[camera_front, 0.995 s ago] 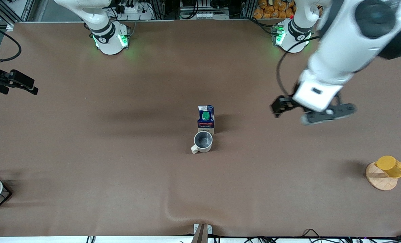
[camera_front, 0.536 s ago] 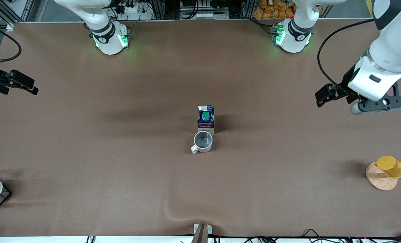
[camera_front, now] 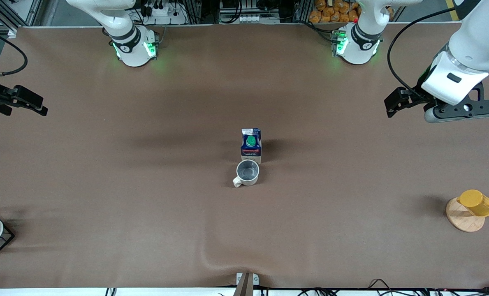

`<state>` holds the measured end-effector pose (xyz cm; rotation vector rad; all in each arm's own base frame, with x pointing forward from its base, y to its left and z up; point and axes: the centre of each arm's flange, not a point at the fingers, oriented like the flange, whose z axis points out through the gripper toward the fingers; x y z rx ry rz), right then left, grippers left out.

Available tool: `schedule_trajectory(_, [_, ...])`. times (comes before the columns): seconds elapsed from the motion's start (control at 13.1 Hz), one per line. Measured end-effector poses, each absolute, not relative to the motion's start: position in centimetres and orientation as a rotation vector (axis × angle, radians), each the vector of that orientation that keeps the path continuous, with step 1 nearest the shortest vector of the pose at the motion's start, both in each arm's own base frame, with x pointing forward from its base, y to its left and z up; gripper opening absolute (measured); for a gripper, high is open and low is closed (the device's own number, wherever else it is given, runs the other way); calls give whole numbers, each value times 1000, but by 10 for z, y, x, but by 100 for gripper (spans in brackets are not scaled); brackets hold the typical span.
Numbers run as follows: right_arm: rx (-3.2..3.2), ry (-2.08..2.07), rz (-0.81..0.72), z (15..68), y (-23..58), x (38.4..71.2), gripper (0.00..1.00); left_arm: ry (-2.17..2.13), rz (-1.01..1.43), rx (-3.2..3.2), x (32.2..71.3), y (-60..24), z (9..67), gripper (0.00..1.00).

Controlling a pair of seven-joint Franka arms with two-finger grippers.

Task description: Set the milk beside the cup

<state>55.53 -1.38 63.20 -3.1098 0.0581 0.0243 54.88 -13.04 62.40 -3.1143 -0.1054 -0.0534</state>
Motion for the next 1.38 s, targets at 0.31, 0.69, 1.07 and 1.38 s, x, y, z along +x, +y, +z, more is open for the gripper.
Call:
schedule_trajectory(0.31, [-3110, 58, 23, 632, -14, 556, 100, -123, -57, -3106, 538, -121, 629, 100])
schedule_trajectory(0.69, [-3110, 58, 20, 632, -14, 556, 100, -118, -36, -3092, 518, -108, 637, 100])
schedule_trajectory(1.07, [-3110, 58, 26, 629, -14, 557, 100, -76, -48, -3089, 509, -93, 626, 100])
schedule_trajectory(1.38, [-3110, 58, 22, 629, -14, 558, 100, -62, -58, -3093, 513, -71, 622, 100])
